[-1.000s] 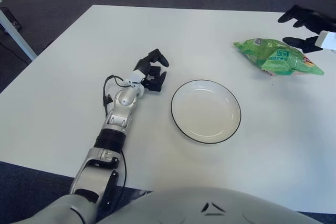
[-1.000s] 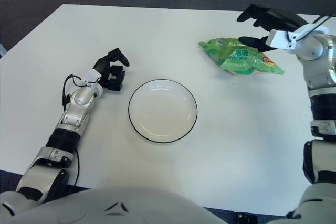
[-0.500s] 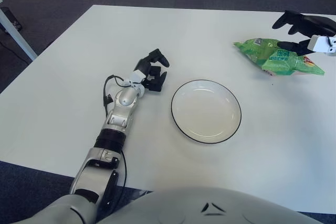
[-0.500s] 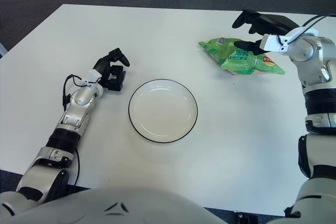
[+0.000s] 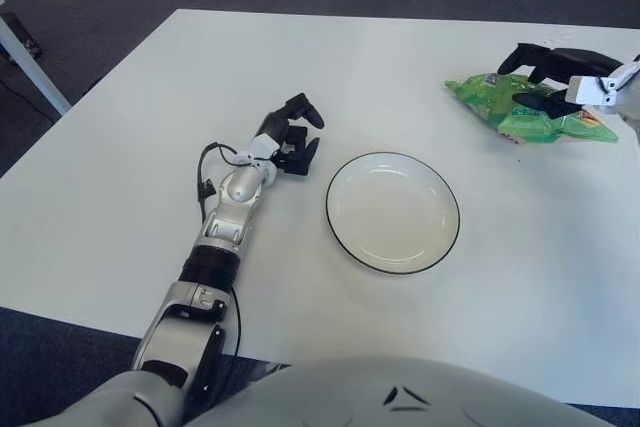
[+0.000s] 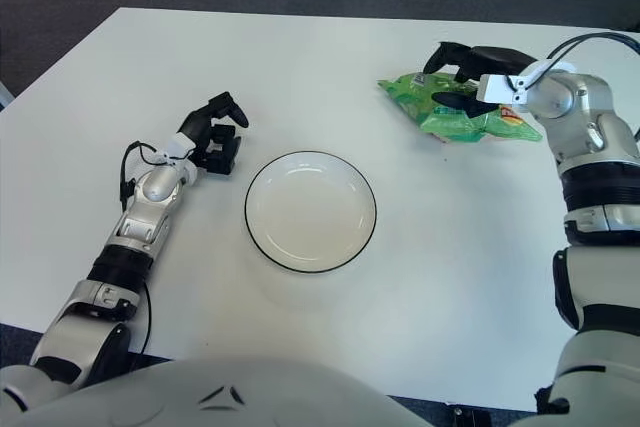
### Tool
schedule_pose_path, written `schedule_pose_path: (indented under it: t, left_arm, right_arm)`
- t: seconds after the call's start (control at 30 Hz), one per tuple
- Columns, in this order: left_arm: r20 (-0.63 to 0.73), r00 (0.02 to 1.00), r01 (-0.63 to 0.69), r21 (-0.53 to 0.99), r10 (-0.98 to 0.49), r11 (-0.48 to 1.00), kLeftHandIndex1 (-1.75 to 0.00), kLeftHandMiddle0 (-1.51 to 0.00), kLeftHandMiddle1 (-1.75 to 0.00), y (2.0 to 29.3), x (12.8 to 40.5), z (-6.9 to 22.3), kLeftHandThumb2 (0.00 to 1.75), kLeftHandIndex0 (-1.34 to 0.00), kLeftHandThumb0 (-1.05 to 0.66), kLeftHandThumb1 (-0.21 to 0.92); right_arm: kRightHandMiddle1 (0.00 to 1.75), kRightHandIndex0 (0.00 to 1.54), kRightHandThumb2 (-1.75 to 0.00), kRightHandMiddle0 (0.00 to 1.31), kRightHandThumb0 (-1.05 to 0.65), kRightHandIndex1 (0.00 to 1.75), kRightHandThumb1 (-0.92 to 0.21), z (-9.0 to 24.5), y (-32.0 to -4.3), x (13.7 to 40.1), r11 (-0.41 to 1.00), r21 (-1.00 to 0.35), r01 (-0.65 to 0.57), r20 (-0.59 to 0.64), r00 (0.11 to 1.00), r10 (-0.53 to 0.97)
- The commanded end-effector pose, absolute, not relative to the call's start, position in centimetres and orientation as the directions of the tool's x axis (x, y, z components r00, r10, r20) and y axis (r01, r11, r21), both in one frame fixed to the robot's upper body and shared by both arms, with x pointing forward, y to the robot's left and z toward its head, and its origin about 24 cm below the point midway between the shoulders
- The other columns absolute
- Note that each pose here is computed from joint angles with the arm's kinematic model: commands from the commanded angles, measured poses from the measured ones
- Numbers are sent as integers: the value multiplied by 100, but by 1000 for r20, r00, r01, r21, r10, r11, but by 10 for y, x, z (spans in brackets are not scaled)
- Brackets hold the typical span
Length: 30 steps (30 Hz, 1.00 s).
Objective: Put the snack into the plate.
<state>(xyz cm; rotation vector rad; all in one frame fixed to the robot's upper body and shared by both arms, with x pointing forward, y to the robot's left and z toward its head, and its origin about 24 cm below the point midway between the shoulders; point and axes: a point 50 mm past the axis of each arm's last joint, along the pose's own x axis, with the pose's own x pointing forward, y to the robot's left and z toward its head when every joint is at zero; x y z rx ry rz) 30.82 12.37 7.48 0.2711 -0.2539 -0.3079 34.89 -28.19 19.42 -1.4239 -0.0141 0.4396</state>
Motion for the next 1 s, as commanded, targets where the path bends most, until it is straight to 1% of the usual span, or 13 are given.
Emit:
schedule_pose_path:
  t: [0.0, 0.03, 0.07, 0.17, 0.2, 0.33, 0.5, 0.6, 0.97]
  left_arm:
    - [85, 942, 291, 270, -324, 918, -175, -125, -175, 128, 294, 43, 125, -57, -46, 37]
    - [80, 942, 295, 264, -326, 918, -175, -125, -175, 128, 294, 43, 125, -57, -46, 37]
    - [76, 942, 299, 260, -328, 918, -175, -125, -175, 129, 294, 43, 125, -57, -46, 37]
    - [71, 943, 299, 253, -326, 920, -175, -125, -175, 129, 294, 42, 124, -56, -46, 38]
    - [72, 943, 297, 253, -324, 921, -175, -125, -175, 129, 293, 42, 124, -56, -46, 38]
    - [74, 945, 287, 279, -318, 917, -175, -125, -175, 129, 293, 43, 124, -56, -46, 38]
    - [81, 946, 281, 288, -315, 916, -175, -126, -175, 128, 292, 45, 126, -57, -46, 37]
    - [84, 946, 278, 290, -313, 916, -175, -126, -175, 128, 292, 46, 126, -58, -47, 36]
    - [93, 945, 274, 302, -314, 913, -175, -126, -175, 128, 290, 46, 130, -60, -48, 33]
  right_arm:
    - [60, 0, -101, 0, -94, 54, -92, 191, -281, 351, 81, -941, -327, -286, 903, 322]
    - [59, 0, -101, 0, -94, 52, -92, 189, -281, 350, 79, -934, -347, -304, 894, 328]
    - [55, 0, -103, 0, -94, 44, -92, 187, -281, 350, 78, -929, -362, -318, 888, 333]
    - [48, 0, -106, 0, -94, 31, -92, 183, -281, 350, 67, -913, -403, -358, 868, 345]
    - [44, 0, -108, 0, -95, 23, -92, 181, -281, 350, 62, -908, -415, -370, 862, 347]
    - [34, 0, -111, 0, -97, 5, -92, 169, -280, 347, 35, -886, -462, -421, 835, 353]
    - [31, 0, -111, 0, -99, 1, -92, 156, -280, 344, 8, -879, -477, -442, 821, 362]
    - [33, 0, -111, 0, -100, 0, -92, 153, -281, 343, 1, -876, -483, -449, 816, 364]
    - [46, 0, -112, 0, -100, 0, -92, 136, -285, 340, 2, -846, -533, -498, 793, 351]
